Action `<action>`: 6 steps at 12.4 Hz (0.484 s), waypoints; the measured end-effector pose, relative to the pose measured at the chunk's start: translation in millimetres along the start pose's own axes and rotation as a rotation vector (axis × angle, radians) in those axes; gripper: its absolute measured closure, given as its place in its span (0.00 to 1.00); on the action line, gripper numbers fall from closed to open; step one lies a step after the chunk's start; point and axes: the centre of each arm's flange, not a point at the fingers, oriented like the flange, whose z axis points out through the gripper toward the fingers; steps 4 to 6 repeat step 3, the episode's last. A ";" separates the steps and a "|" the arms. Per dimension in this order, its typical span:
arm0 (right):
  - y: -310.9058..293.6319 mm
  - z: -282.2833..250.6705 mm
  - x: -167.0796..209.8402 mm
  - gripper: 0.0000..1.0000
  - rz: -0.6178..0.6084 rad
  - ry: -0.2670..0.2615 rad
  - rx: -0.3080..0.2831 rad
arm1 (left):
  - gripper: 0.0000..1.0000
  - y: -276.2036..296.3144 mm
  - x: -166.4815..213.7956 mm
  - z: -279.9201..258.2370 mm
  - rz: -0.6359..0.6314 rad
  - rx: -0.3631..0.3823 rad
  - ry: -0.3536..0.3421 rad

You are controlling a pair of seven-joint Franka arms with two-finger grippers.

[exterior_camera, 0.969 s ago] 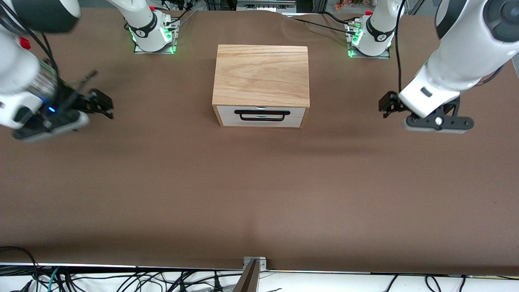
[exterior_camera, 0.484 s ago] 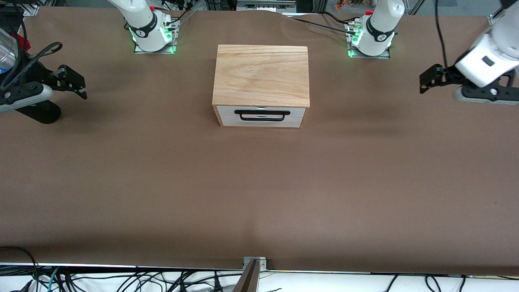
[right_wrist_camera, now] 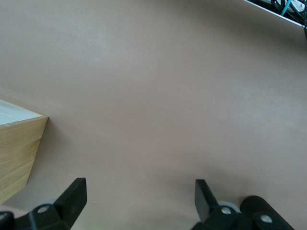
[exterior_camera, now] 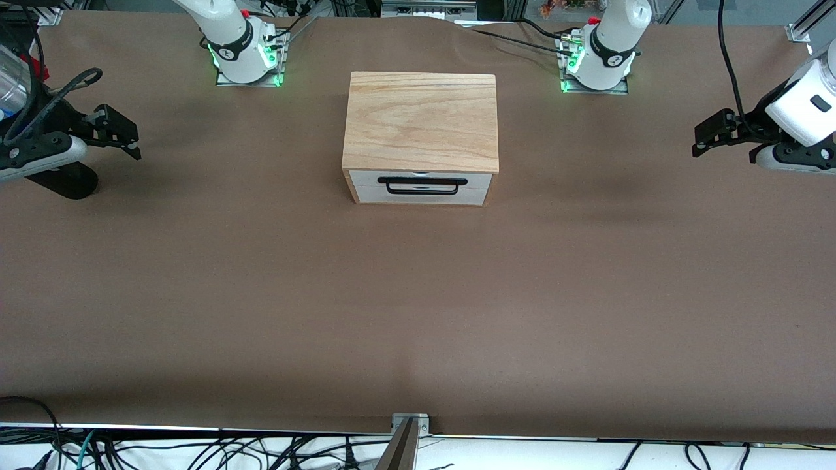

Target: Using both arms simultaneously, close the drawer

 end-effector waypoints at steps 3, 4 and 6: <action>0.4 -2.6 -1.4 0.00 0.000 0.003 -0.007 | 0.00 -0.7 3.2 2.2 -0.001 0.000 -0.004; 0.4 -2.6 -1.4 0.00 0.000 0.003 -0.007 | 0.00 -0.7 3.2 2.2 -0.001 0.000 -0.004; 0.4 -2.6 -1.4 0.00 0.000 0.003 -0.007 | 0.00 -0.7 3.2 2.2 -0.001 0.000 -0.004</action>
